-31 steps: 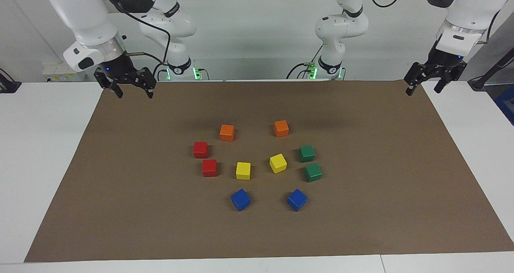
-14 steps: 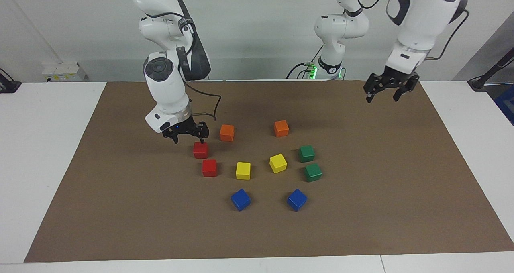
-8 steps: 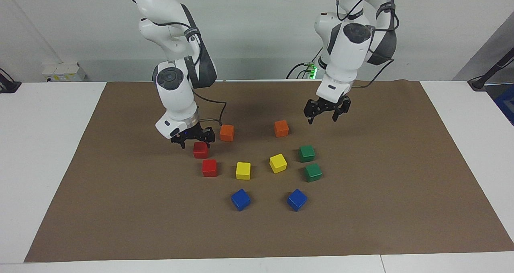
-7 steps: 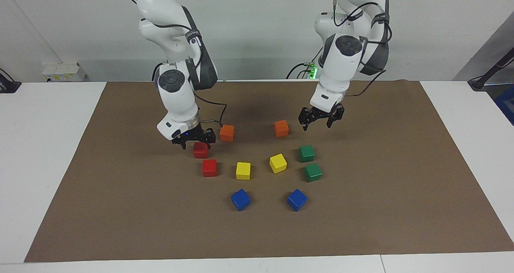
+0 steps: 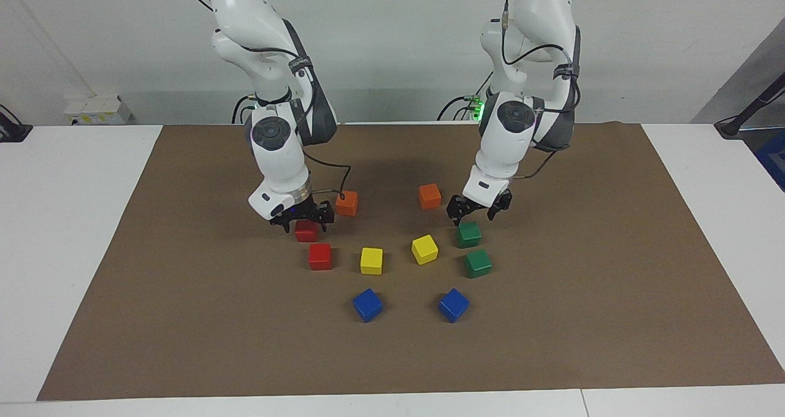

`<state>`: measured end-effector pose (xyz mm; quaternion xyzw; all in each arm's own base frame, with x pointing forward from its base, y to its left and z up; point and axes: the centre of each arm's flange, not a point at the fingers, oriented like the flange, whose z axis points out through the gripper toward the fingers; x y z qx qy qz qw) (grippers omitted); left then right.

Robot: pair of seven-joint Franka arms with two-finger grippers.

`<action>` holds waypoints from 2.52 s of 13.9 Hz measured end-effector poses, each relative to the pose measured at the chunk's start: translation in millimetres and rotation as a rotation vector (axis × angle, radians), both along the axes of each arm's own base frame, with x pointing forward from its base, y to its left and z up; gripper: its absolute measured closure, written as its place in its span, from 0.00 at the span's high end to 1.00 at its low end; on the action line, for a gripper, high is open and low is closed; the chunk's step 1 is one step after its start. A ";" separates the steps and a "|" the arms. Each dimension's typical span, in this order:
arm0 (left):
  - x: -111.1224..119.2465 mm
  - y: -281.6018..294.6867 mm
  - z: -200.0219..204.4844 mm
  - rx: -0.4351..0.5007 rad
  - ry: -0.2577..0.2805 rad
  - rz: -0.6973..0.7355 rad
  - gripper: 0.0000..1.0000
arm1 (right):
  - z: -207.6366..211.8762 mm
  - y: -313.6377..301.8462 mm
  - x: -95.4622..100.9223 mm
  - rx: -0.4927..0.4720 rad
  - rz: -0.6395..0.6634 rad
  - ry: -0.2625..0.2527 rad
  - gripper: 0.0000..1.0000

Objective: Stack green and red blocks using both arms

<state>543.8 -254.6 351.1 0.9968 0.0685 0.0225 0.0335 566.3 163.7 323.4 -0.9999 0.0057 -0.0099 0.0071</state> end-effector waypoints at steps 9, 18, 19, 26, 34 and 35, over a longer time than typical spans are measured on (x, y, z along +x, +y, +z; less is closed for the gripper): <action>11.9 -7.7 -33.2 0.006 0.025 0.012 1.00 | 28.4 -25.4 17.3 -0.024 0.013 0.080 0.55; 16.2 -12.7 -55.5 0.042 0.038 -0.056 0.67 | 44.6 -203.2 57.7 -0.019 0.135 -0.019 0.55; 16.3 -12.7 -55.7 0.043 0.038 -0.065 0.55 | 36.2 -199.1 56.6 -0.020 0.141 -0.028 0.55; 45.4 21.5 -12.8 0.044 0.019 -0.005 0.55 | 11.9 -198.9 47.6 -0.019 0.140 -0.022 0.55; 63.5 243.8 24.5 0.065 0.075 -0.084 0.55 | -2.1 -202.4 39.9 -0.018 0.133 -0.004 0.55; 61.4 278.1 20.7 0.063 0.078 -0.097 0.55 | -3.0 -203.3 39.4 -0.017 0.132 -0.004 0.55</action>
